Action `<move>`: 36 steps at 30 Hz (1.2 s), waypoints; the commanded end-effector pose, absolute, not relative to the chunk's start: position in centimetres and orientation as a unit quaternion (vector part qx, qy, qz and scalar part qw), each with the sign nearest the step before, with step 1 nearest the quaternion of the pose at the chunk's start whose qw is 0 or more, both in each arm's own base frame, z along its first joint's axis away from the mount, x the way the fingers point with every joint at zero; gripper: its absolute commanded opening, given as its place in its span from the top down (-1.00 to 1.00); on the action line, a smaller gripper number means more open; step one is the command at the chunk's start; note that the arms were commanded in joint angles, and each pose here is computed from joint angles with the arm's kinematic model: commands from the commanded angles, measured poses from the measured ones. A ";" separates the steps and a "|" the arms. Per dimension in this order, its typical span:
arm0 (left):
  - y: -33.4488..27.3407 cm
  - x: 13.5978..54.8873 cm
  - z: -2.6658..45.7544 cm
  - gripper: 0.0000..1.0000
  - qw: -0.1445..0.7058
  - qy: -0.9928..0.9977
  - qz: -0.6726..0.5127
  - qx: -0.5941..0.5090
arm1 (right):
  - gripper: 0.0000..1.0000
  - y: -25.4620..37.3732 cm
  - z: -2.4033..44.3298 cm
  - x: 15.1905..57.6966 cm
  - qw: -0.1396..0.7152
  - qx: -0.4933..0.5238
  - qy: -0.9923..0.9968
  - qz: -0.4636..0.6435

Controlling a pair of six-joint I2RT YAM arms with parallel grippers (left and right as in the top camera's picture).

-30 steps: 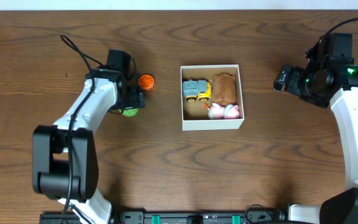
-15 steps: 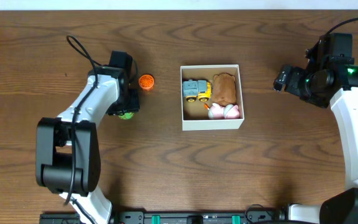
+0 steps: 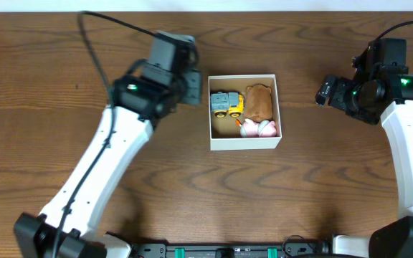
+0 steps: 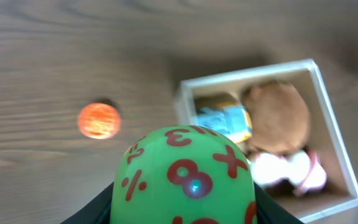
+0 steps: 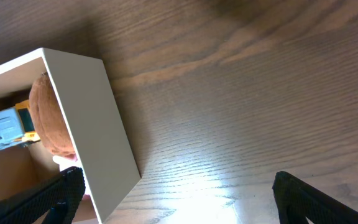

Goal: Pack container
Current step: 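Lower the green ball into the box with the left gripper and release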

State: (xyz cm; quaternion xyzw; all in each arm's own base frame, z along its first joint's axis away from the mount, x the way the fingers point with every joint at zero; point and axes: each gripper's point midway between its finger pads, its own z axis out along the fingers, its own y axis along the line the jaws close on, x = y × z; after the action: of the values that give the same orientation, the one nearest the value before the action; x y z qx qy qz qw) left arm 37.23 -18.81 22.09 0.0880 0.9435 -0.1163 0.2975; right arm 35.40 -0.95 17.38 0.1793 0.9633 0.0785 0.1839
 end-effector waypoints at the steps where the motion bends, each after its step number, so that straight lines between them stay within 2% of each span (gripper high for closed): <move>1: -22.3 36.0 18.2 0.07 0.249 0.954 -0.116 0.119 | -0.99 -0.6 17.1 35.3 0.177 0.183 0.963 0.084; 10: -26.5 34.9 10.7 0.04 0.176 0.966 -0.094 0.167 | -0.99 -0.6 17.1 35.1 0.173 0.183 0.964 0.083; 14: -26.5 34.6 9.0 -0.07 0.155 0.970 -0.085 0.164 | -0.98 -0.6 17.0 35.0 0.172 0.183 0.964 0.083; 16: -26.5 34.6 8.9 -0.23 0.155 0.971 -0.085 0.163 | -0.98 -0.6 17.0 35.0 0.172 0.183 0.964 0.083; 21: -26.6 34.8 10.2 -0.57 0.169 0.968 -0.092 0.163 | -0.99 -0.6 17.0 35.0 0.172 0.183 0.964 0.083; 30: -25.8 36.0 18.1 -0.58 0.248 0.950 -0.116 0.152 | -0.99 -0.6 17.0 35.0 0.172 0.183 0.964 0.083; 36: -17.3 39.0 21.0 -0.58 0.294 0.953 -0.039 0.062 | -0.98 -0.6 17.1 35.0 0.172 0.183 0.964 0.083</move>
State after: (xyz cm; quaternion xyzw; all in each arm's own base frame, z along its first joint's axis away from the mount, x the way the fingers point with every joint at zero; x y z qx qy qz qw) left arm 36.93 -22.24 19.44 0.1111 0.9535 -0.0926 0.2643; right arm 35.07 -0.92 17.25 0.1800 0.9645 0.0778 0.1769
